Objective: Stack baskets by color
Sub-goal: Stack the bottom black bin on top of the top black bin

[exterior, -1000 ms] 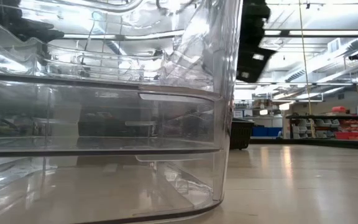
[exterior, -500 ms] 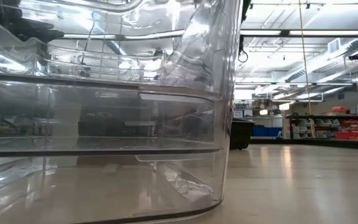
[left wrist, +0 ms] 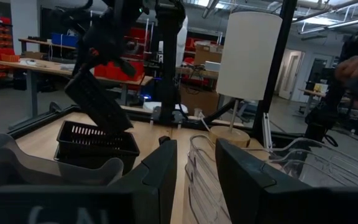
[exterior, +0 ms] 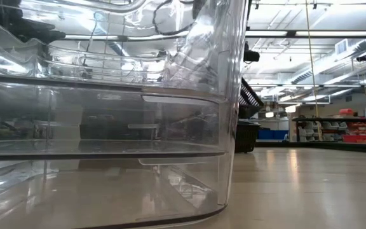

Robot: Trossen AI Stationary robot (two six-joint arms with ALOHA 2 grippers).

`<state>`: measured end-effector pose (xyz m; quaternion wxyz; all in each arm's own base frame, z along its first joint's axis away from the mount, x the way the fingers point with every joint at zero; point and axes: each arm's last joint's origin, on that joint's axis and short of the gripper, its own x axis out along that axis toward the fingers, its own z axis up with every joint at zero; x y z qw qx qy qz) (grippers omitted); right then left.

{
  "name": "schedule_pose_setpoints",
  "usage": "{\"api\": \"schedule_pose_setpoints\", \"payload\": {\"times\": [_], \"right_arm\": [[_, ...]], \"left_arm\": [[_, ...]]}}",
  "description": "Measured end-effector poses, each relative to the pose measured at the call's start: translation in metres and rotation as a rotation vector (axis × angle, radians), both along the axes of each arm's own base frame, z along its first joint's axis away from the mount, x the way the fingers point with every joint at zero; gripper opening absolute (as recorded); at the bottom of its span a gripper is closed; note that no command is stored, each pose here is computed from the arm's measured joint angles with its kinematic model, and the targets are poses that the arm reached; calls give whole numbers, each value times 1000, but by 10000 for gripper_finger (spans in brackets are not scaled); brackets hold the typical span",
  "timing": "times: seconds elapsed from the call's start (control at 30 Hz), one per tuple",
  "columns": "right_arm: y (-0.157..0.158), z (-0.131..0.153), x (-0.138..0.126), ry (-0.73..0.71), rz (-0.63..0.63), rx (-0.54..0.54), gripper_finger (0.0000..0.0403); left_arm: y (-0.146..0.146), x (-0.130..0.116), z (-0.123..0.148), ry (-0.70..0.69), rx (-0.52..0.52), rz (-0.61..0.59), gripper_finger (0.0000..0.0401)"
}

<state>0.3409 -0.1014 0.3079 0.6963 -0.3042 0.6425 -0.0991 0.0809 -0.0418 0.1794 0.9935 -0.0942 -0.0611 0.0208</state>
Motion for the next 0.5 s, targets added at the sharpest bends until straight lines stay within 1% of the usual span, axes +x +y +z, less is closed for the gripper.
{"api": "schedule_pose_setpoints", "payload": {"times": [0.1,0.2,0.33,0.5], "right_arm": [[4,-5,7,16,31,-40,4],[10,-8,12,24,66,-48,4],[12,-19,19,49,86,-42,4],[10,-42,30,125,99,-26,4]], "left_arm": [[0,0,0,0,0,0,117],[0,0,0,1,1,0,117],[0,0,0,2,1,0,117],[0,0,0,-2,-2,0,117]]}}
